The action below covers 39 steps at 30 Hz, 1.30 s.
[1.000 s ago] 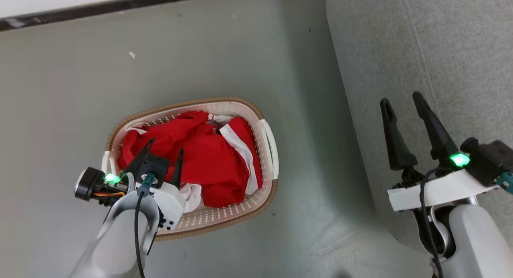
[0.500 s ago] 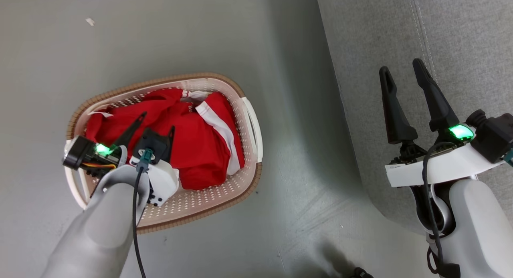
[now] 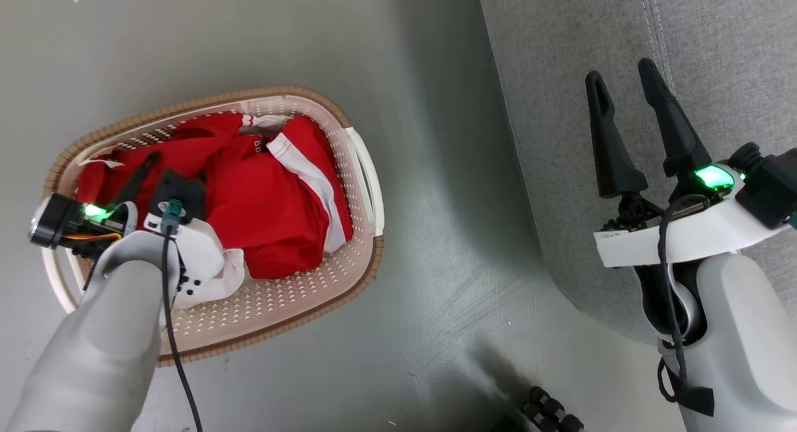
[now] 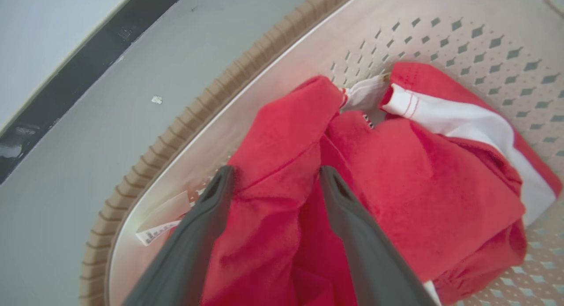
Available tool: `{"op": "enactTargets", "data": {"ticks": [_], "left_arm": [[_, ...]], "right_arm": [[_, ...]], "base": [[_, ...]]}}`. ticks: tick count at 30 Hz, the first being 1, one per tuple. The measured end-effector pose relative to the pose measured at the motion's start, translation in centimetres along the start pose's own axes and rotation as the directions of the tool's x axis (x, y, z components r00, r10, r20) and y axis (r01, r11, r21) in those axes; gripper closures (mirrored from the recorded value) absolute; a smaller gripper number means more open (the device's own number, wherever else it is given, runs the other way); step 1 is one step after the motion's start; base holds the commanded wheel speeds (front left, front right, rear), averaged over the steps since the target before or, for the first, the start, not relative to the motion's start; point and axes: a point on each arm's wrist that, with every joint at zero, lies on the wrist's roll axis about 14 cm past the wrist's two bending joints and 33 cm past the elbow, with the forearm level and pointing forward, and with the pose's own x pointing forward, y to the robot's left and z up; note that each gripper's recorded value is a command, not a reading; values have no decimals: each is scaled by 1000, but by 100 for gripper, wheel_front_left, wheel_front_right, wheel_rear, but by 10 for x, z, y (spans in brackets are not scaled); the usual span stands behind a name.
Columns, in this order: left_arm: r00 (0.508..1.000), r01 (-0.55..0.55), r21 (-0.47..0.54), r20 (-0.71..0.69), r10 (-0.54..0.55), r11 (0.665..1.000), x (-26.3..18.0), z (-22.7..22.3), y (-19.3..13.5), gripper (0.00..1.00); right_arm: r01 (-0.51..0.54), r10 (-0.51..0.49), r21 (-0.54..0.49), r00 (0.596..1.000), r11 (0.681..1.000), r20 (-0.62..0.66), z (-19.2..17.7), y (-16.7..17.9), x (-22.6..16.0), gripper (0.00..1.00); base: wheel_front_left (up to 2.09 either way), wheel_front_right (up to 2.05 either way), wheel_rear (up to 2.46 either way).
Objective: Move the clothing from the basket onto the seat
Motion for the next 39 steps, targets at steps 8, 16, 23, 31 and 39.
{"op": "enactTargets", "data": {"ticks": [8,16,23,31,39], "left_arm": [[999,-22,33,-44,24,999,14,-18,8,0],[998,-6,35,-55,7,999,20,-23,-1,100],[1000,-1,-8,-9,1,1000,17,-9,-7,100],[997,14,-37,71,-11,999,10,18,-6,100],[984,8,-39,177,-1,999,-2,58,3,100]], "right_arm": [[-6,6,6,1000,1000,-21,-11,0,6,0],[-7,8,7,1000,1000,-23,-15,-1,13,0],[-16,16,10,1000,1000,-3,-9,1,18,0],[-23,23,22,1000,1000,-3,-7,5,18,0],[-46,46,6,999,999,9,0,14,20,0]], "base": [[0,0,0],[0,0,0],[0,0,0],[0,0,0],[0,0,0]]}}
